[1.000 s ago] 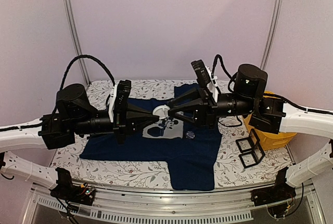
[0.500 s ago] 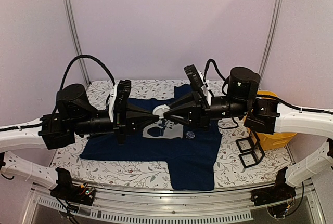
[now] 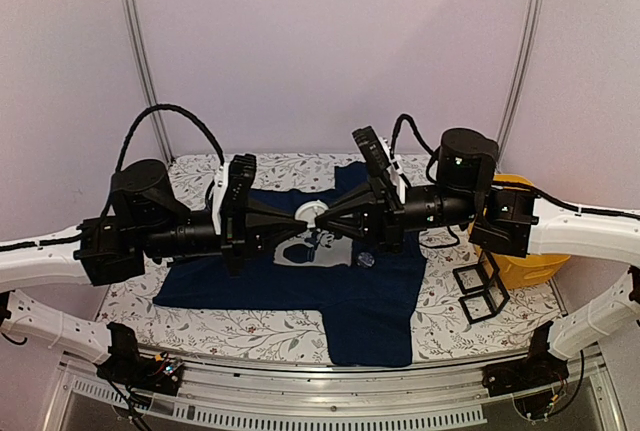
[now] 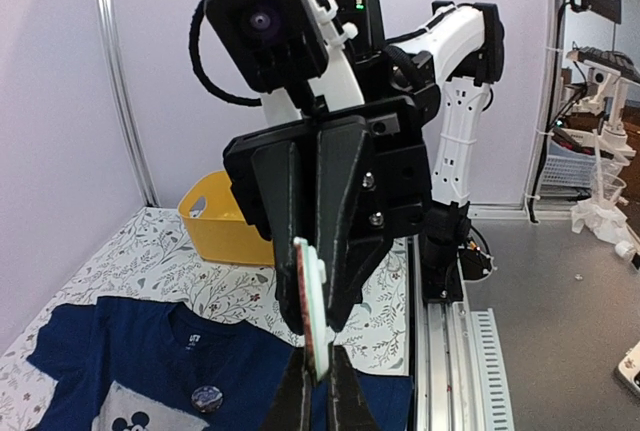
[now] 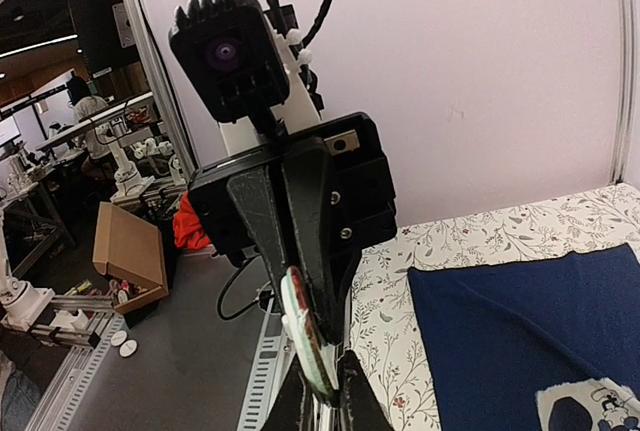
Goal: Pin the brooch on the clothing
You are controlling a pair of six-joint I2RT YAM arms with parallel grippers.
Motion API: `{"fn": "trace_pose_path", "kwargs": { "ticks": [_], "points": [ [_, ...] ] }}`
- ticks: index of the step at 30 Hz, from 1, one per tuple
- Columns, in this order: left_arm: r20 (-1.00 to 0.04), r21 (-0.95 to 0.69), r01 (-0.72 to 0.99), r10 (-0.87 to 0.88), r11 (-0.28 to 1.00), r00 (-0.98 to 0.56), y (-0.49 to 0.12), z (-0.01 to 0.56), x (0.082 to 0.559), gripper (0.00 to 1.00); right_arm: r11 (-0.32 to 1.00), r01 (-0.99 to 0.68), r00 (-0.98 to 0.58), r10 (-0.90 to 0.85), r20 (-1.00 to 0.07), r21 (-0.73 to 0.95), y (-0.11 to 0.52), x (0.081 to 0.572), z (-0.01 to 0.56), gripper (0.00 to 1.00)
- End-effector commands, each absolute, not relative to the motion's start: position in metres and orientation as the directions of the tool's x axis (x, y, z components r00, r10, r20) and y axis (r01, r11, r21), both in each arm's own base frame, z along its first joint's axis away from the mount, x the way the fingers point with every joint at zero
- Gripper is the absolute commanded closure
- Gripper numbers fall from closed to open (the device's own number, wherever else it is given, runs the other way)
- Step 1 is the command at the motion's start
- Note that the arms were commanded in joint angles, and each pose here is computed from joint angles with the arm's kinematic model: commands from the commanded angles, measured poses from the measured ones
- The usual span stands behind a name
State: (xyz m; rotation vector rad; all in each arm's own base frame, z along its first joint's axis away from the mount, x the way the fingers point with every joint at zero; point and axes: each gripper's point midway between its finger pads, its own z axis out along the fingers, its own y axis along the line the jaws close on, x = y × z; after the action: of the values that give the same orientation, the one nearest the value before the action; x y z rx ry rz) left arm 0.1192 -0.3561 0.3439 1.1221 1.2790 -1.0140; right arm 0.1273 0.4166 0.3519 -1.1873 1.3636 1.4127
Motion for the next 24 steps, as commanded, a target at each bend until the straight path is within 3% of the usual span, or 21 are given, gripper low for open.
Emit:
{"fn": "trace_pose_path", "kwargs": {
  "ticks": [1,8,12,17,21,24],
  "points": [
    [-0.992,0.102,0.986,0.085,0.132,0.091,-0.366,0.336,0.106,1.0,-0.018,-0.973,-0.228,-0.02,-0.974,0.228,0.419,0.138,0.365,0.95],
    [-0.988,0.118,0.985,0.111,0.128,0.104,-0.372,0.331,0.104,1.0,0.054,-0.968,-0.246,-0.052,-0.968,0.243,0.423,0.15,0.358,0.93],
    [-0.989,0.122,0.979,0.099,0.161,0.107,-0.369,0.334,0.108,1.0,0.05,-0.972,-0.234,-0.091,-0.968,0.23,0.424,0.148,0.352,0.87],
    [-0.99,0.134,0.947,0.073,0.291,0.118,-0.351,0.344,0.125,1.0,0.015,-0.986,-0.167,-0.171,-0.971,0.167,0.42,0.137,0.341,0.69],
    [-0.991,0.135,0.94,0.06,0.314,0.122,-0.344,0.349,0.127,1.0,-0.014,-0.995,-0.096,-0.195,-0.976,0.101,0.411,0.129,0.341,0.57],
    [-0.991,0.136,0.941,0.058,0.308,0.124,-0.342,0.349,0.124,1.0,-0.079,-0.994,-0.055,-0.191,-0.98,0.071,0.402,0.114,0.347,0.43]
  ]
}}
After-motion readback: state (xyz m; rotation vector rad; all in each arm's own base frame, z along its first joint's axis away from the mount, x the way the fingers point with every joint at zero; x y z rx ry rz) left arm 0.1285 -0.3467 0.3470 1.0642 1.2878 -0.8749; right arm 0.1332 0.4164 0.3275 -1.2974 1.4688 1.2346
